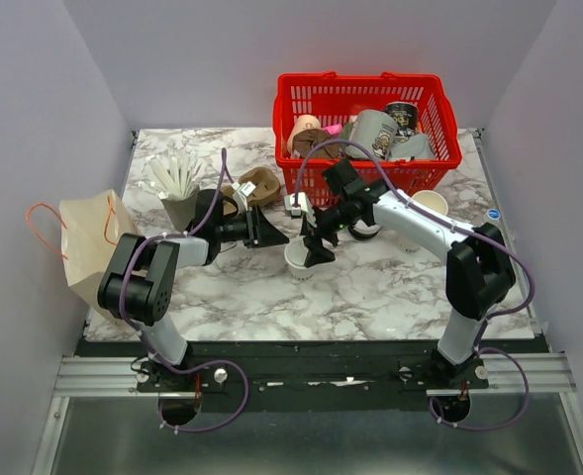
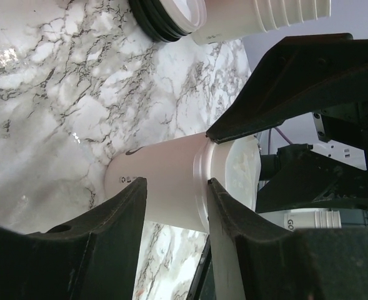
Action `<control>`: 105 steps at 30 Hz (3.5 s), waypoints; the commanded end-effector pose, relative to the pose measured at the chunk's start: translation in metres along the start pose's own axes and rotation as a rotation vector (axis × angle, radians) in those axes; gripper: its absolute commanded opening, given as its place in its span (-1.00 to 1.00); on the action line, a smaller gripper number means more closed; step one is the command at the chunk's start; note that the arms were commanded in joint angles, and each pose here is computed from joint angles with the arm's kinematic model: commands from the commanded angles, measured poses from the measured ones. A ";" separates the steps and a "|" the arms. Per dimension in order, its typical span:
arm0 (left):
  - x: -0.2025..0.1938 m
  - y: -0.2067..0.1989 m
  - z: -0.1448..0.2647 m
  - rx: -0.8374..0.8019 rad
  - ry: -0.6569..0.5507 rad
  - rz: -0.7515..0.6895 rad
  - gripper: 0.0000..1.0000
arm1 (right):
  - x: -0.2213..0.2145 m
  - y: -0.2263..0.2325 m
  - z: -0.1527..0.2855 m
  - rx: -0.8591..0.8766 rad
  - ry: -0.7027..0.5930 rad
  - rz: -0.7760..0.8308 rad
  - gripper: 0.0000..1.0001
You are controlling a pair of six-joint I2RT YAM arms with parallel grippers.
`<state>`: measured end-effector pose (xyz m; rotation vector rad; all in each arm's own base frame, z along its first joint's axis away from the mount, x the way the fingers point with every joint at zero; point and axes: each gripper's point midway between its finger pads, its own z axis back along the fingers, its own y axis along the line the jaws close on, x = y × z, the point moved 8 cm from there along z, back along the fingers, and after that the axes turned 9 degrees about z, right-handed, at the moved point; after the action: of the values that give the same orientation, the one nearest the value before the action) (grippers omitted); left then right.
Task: Pack the takeout coffee
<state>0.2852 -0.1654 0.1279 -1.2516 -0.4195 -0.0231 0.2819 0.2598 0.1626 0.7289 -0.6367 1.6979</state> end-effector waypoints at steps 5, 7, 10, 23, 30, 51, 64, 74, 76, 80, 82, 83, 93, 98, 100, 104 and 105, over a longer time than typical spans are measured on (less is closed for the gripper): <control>-0.026 0.072 -0.003 0.361 0.029 0.151 -0.15 | -0.093 0.045 -0.043 0.207 0.393 -0.202 0.35; -0.028 0.074 -0.003 0.370 0.033 0.142 -0.16 | -0.095 0.045 -0.043 0.183 0.411 -0.220 0.33; -0.031 0.072 -0.003 0.347 0.037 0.134 -0.16 | -0.096 0.047 -0.045 0.136 0.432 -0.197 0.32; -0.005 0.021 0.016 0.358 -0.042 -0.093 0.14 | -0.091 0.045 -0.042 0.129 0.401 -0.199 0.54; 0.005 -0.009 0.025 0.297 -0.053 -0.203 0.21 | -0.087 0.022 -0.028 0.089 0.310 -0.313 0.68; 0.017 -0.052 0.014 -0.043 0.020 -0.240 0.36 | -0.040 -0.010 -0.002 0.022 0.161 -0.344 1.00; 0.008 -0.049 -0.010 -0.103 0.114 -0.254 0.36 | -0.029 -0.017 -0.002 0.049 0.112 -0.385 1.00; 0.003 -0.009 -0.031 0.066 0.138 -0.156 0.29 | -0.021 -0.023 0.007 0.037 0.077 -0.405 1.00; 0.004 -0.005 -0.034 0.073 0.147 -0.144 0.28 | -0.014 -0.022 0.019 0.024 0.036 -0.401 1.00; 0.008 -0.003 -0.036 0.087 0.158 -0.146 0.25 | -0.003 -0.022 0.040 -0.019 -0.045 -0.356 1.00; 0.009 -0.001 -0.037 0.100 0.163 -0.146 0.25 | -0.002 -0.018 0.046 -0.032 -0.071 -0.338 1.00; 0.009 -0.001 -0.037 0.101 0.164 -0.145 0.25 | 0.003 -0.017 0.051 -0.047 -0.088 -0.293 1.00; 0.011 -0.020 -0.036 -0.003 0.148 -0.183 0.28 | 0.004 -0.004 0.059 -0.088 -0.132 0.020 1.00; 0.021 -0.047 -0.035 -0.144 0.108 -0.203 0.38 | 0.003 -0.018 0.055 -0.126 -0.115 0.107 1.00; 0.027 -0.058 -0.033 -0.187 0.097 -0.224 0.95 | 0.004 -0.021 0.052 -0.132 -0.099 0.134 1.00; 0.033 -0.062 -0.026 -0.183 0.074 -0.218 0.97 | 0.004 -0.027 0.045 -0.116 -0.088 0.171 1.00; 0.032 -0.061 -0.023 -0.175 0.066 -0.210 0.98 | 0.005 -0.026 0.044 -0.104 -0.091 0.175 1.00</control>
<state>0.3056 -0.2066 0.1610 -1.3160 -0.4219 -0.2446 0.3027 0.2248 0.1968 0.7203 -0.8186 1.6891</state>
